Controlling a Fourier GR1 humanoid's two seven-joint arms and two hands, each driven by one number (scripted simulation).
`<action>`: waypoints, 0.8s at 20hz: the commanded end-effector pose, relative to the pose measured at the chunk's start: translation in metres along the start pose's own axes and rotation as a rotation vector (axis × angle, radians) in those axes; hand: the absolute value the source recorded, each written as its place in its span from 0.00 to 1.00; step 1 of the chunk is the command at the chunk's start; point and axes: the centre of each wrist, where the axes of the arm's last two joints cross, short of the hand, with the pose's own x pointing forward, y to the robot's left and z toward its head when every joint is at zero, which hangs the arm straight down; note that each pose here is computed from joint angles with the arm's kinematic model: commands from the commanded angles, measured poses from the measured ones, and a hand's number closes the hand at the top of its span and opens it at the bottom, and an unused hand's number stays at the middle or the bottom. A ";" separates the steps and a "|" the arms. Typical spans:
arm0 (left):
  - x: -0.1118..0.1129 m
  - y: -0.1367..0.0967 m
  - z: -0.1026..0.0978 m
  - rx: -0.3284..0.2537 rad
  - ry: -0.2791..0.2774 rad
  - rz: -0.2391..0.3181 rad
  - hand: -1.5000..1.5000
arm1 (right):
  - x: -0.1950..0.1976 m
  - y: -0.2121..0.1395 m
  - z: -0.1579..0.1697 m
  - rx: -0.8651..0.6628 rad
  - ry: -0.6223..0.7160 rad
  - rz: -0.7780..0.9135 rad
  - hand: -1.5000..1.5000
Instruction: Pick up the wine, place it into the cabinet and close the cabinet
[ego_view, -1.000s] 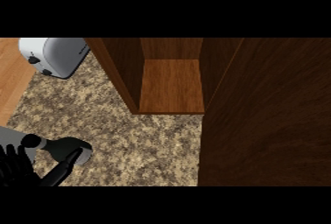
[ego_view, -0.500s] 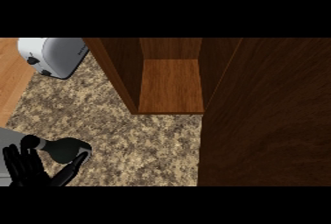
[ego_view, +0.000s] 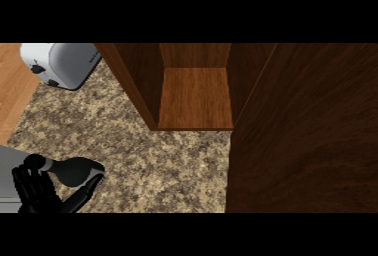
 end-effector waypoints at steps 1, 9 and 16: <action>0.000 0.007 -0.023 -0.005 -0.012 0.016 0.00 | 0.023 0.014 0.014 0.021 -0.075 -0.048 0.00; -0.032 0.005 -0.015 0.003 0.020 0.008 0.00 | 0.035 0.019 0.033 0.063 -0.073 -0.056 0.00; -0.044 0.012 -0.010 -0.016 0.035 0.038 0.00 | 0.030 0.010 0.028 0.059 -0.057 -0.043 0.00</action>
